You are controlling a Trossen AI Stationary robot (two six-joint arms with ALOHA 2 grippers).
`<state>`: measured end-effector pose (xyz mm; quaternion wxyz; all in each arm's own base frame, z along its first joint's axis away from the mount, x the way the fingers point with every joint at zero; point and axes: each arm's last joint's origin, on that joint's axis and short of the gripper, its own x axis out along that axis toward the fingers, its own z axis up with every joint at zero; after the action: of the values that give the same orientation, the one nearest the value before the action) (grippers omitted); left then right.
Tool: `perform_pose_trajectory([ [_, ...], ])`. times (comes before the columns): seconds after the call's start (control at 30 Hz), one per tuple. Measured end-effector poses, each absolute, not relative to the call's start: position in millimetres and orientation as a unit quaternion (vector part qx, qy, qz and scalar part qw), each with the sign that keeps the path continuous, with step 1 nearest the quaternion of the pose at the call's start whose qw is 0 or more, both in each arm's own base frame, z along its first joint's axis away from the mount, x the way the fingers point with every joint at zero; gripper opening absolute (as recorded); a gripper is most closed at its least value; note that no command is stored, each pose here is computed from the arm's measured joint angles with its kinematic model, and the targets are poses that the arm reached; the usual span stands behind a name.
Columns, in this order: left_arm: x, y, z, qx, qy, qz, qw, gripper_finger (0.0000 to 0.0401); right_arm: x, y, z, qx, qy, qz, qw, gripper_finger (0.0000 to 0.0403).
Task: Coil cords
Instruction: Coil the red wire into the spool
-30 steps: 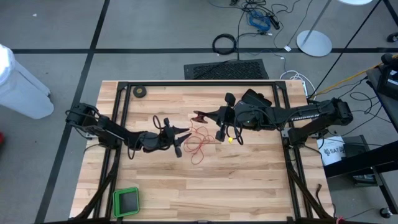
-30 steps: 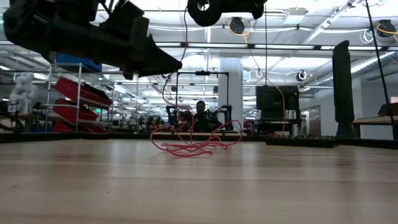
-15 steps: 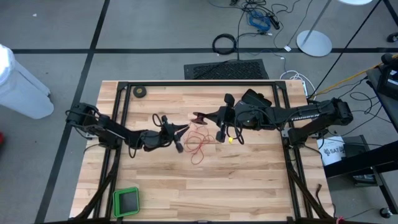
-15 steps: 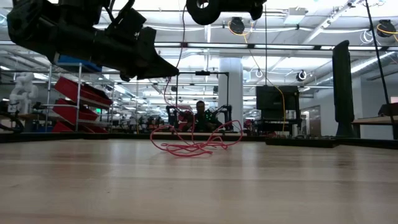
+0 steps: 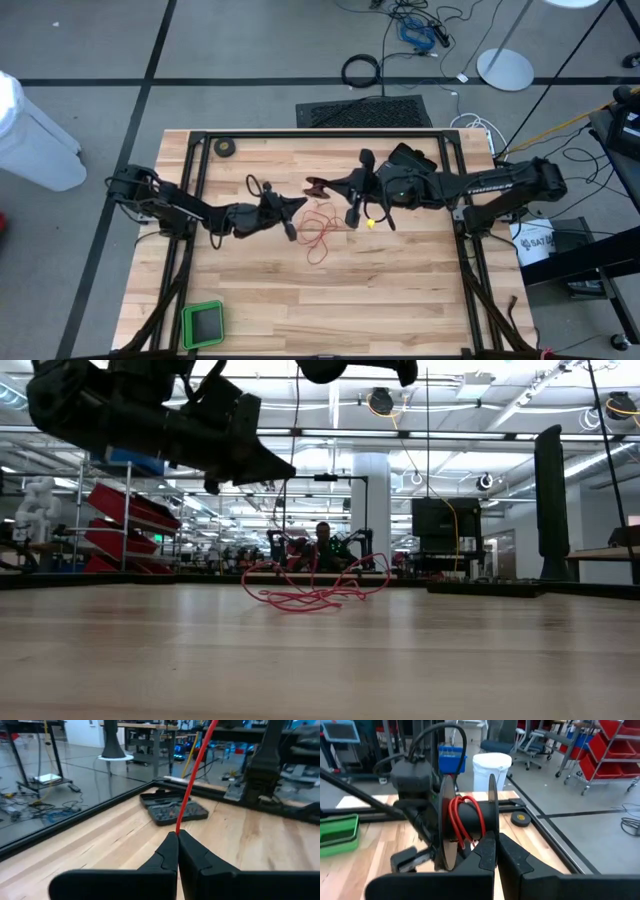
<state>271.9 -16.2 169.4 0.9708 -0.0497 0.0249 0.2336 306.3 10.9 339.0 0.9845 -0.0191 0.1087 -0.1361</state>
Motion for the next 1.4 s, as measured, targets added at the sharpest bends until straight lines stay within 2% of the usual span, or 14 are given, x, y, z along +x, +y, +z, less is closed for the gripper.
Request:
perform_pose_trajectory([
  [0.2,297.2,-13.8,173.7,-0.060,0.017,0.219,0.974,0.0002,318.0,11.5,336.6,-0.013,0.078,-0.141,0.987,0.0000],
  [0.3,313.8,-14.5,175.8,-0.062,0.013,0.204,0.977,0.0002,321.9,10.0,333.0,-0.016,0.077,-0.173,0.982,0.0000],
  [0.63,341.5,-28.3,198.6,-0.049,-0.024,0.182,0.982,0.0002,330.5,5.4,312.5,-0.058,0.127,-0.268,0.953,0.0000],
  [0.8,346.9,-30.9,208.7,-0.053,-0.040,0.175,0.982,0.0002,331.9,5.2,306.5,-0.062,0.144,-0.274,0.949,0.0000],
  [1.2,331.6,-57.9,245.1,0.007,-0.063,0.135,0.989,0.0001,324.4,6.2,290.9,-0.075,0.225,-0.280,0.930,0.0000],
  [1.4,308.8,-62.2,260.9,0.047,0.016,0.180,0.982,0.0001,323.9,7.2,290.3,-0.077,0.232,-0.265,0.933,0.0000],
])
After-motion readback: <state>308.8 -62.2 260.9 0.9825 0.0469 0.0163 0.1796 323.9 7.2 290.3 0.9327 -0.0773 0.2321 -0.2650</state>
